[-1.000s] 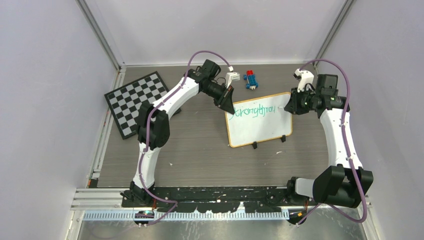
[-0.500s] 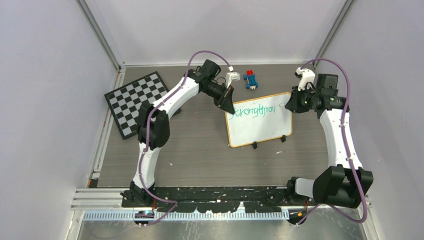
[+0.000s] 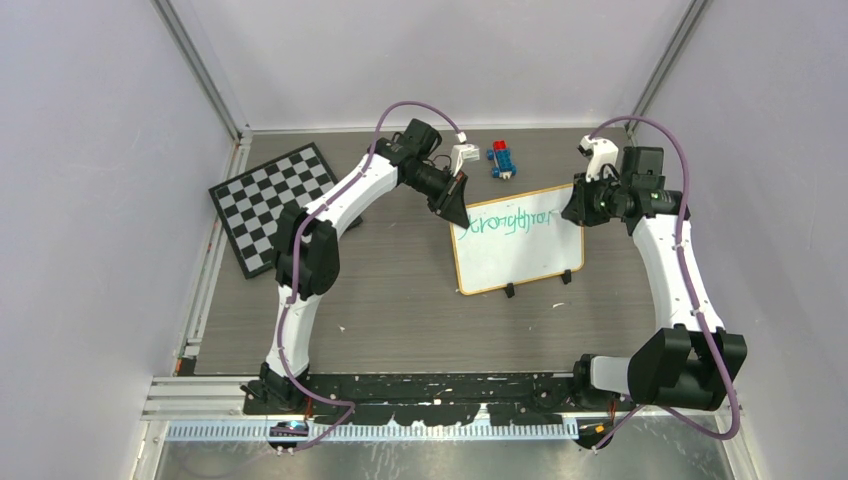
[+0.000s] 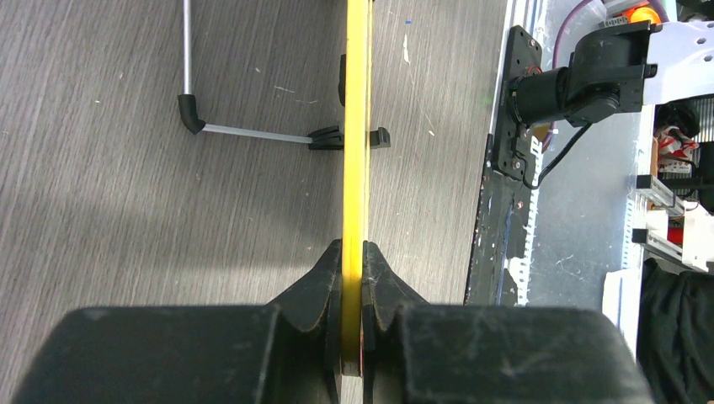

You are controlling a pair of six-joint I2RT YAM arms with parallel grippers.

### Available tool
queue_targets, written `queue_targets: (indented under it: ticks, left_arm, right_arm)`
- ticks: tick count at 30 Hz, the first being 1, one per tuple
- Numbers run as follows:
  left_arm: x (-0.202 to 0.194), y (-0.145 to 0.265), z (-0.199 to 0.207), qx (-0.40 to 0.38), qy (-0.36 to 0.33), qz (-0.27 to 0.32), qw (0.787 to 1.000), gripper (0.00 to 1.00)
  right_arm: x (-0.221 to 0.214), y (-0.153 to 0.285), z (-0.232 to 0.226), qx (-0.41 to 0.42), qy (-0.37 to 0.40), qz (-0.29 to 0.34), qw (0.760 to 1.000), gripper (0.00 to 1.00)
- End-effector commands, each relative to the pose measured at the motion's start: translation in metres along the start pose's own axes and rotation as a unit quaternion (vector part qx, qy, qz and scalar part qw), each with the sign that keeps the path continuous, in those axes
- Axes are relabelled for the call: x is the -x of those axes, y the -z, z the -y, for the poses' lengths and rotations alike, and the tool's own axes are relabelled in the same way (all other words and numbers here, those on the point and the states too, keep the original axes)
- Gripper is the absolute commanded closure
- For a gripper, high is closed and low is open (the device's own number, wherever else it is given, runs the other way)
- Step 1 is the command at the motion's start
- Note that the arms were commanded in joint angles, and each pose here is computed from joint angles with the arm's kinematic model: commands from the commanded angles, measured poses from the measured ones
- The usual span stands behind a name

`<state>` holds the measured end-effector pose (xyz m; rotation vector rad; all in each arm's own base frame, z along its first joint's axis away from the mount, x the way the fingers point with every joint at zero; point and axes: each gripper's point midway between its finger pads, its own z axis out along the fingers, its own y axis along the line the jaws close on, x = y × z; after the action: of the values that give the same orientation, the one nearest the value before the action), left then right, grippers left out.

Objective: Write a sentence on the whiteboard

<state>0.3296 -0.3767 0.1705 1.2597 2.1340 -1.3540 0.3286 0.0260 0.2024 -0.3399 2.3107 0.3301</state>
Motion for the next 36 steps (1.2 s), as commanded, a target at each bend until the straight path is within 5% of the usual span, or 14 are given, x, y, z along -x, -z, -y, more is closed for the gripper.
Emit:
queue_targets:
  ticks: [1,36]
  left_arm:
    - [-0.002,-0.005,-0.004,0.019,-0.024,-0.01,0.999,1.0]
    - [-0.002,-0.005,-0.004,0.018,-0.024,-0.01,0.999,1.0]
  right_arm:
    - [0.009,0.001,0.004,-0.013,0.019,0.011,1.0,1.0]
    - [0.021,0.01,0.014,-0.045,0.029,0.023,0.998,1.0]
